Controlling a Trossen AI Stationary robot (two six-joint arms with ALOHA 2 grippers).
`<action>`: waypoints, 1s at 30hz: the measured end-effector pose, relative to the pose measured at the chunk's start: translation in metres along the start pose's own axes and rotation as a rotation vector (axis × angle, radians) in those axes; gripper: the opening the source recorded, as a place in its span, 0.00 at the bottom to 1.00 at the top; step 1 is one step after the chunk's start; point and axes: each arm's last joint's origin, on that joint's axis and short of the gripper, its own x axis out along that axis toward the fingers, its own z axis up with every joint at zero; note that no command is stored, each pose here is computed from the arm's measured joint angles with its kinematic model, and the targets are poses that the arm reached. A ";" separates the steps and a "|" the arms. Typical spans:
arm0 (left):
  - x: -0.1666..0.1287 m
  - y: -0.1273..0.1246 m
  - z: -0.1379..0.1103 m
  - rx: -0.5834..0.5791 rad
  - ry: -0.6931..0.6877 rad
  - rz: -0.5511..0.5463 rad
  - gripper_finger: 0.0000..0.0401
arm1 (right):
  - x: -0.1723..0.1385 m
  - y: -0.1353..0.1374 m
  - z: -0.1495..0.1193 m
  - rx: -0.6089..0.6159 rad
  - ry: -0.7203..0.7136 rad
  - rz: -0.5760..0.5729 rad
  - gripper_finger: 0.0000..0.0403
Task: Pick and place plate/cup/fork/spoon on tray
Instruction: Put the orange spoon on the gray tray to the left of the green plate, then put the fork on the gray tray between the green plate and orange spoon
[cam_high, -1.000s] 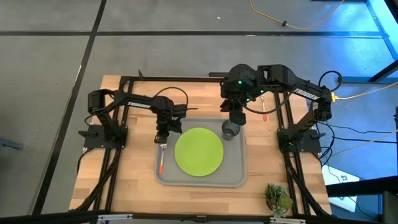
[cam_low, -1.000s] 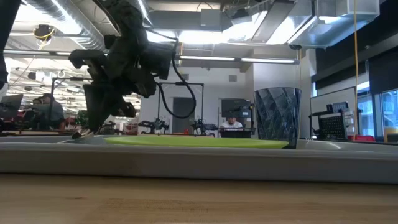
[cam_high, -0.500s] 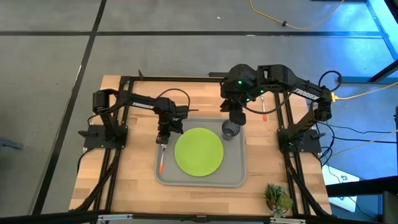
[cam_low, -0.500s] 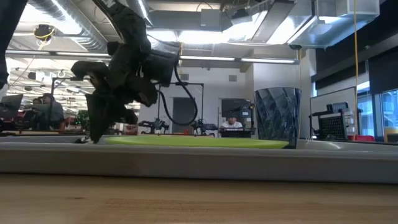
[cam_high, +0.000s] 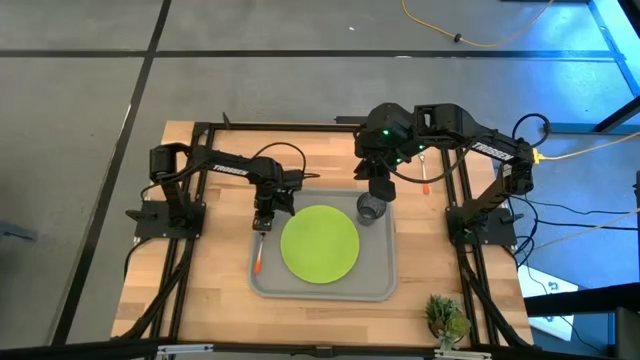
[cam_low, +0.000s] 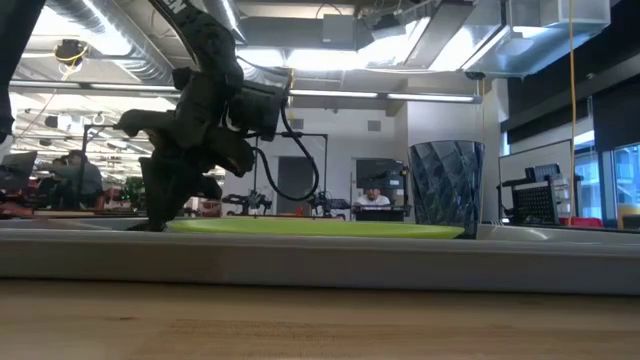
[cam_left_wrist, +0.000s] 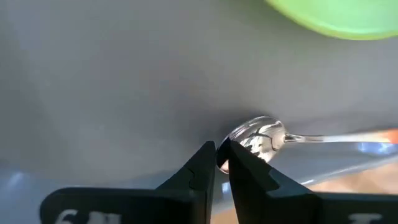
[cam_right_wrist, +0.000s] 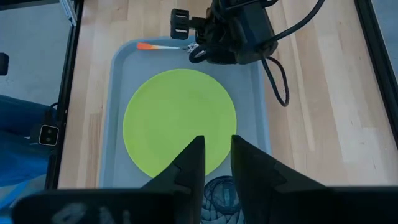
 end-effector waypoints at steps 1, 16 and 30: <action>0.000 0.000 0.000 -0.020 0.003 0.009 0.11 | 0.000 0.000 0.000 0.000 0.000 0.000 0.19; -0.009 -0.006 -0.005 -0.107 0.002 0.003 0.12 | 0.000 0.000 0.000 0.000 0.000 0.000 0.19; -0.057 -0.027 -0.021 -0.161 -0.164 0.023 0.11 | -0.002 -0.010 -0.008 -0.011 0.076 -0.023 0.19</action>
